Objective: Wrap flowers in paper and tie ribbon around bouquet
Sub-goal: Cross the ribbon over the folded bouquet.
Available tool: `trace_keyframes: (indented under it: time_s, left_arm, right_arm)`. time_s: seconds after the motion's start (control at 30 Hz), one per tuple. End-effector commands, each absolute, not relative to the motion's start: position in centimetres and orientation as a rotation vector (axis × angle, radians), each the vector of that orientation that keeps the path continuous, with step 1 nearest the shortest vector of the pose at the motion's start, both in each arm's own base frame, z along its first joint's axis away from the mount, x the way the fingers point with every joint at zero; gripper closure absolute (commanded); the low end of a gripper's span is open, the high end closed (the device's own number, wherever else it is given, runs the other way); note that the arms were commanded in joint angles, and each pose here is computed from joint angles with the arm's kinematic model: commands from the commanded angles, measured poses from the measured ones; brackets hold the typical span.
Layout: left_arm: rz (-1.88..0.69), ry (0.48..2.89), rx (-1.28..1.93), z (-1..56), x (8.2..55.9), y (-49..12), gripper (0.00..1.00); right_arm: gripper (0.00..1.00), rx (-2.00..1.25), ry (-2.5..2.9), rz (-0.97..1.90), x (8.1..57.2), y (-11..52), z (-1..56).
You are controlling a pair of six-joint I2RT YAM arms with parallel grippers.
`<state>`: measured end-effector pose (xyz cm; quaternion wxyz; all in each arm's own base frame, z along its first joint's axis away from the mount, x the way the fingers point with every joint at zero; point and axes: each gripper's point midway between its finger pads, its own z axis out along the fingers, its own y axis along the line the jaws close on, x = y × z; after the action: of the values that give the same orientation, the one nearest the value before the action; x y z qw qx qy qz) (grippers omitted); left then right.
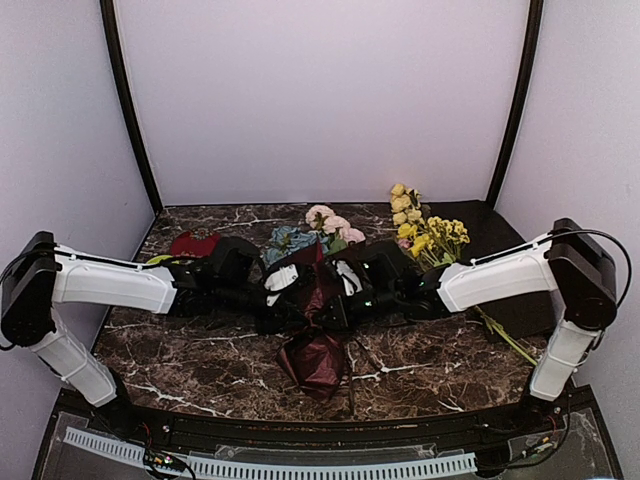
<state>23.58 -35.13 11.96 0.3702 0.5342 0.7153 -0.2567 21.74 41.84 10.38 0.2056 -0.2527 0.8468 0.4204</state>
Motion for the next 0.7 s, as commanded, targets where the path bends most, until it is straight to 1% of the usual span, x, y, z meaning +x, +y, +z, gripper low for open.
trace_keyframes:
  time_s: [0.0, 0.1, 0.43, 0.6, 0.67]
  left_arm:
    - [-0.631, 1.814, 1.393, 11.4, 23.8, -35.6, 0.61]
    - [-0.592, 1.800, 1.420, 10.9, 23.7, -35.8, 0.62]
    - [-0.486, 1.761, 1.375, 11.1, 24.7, -35.9, 0.86]
    - [-0.472, 1.744, 1.365, 11.5, 24.7, -35.6, 0.91]
    - [-0.462, 1.748, 1.363, 11.3, 24.8, -35.5, 0.93]
  right_arm:
    - [1.00, -0.694, 2.303, 1.202, 22.5, 43.0, 11.9]
    - [1.00, -0.703, 2.303, 1.210, 22.5, 43.2, 11.8]
    - [1.00, -0.708, 2.316, 1.191, 22.4, 42.9, 11.7]
    - [1.00, -0.711, 2.318, 1.178, 22.3, 42.5, 12.0]
    - [0.98, -0.716, 2.319, 1.177, 22.1, 42.4, 12.2]
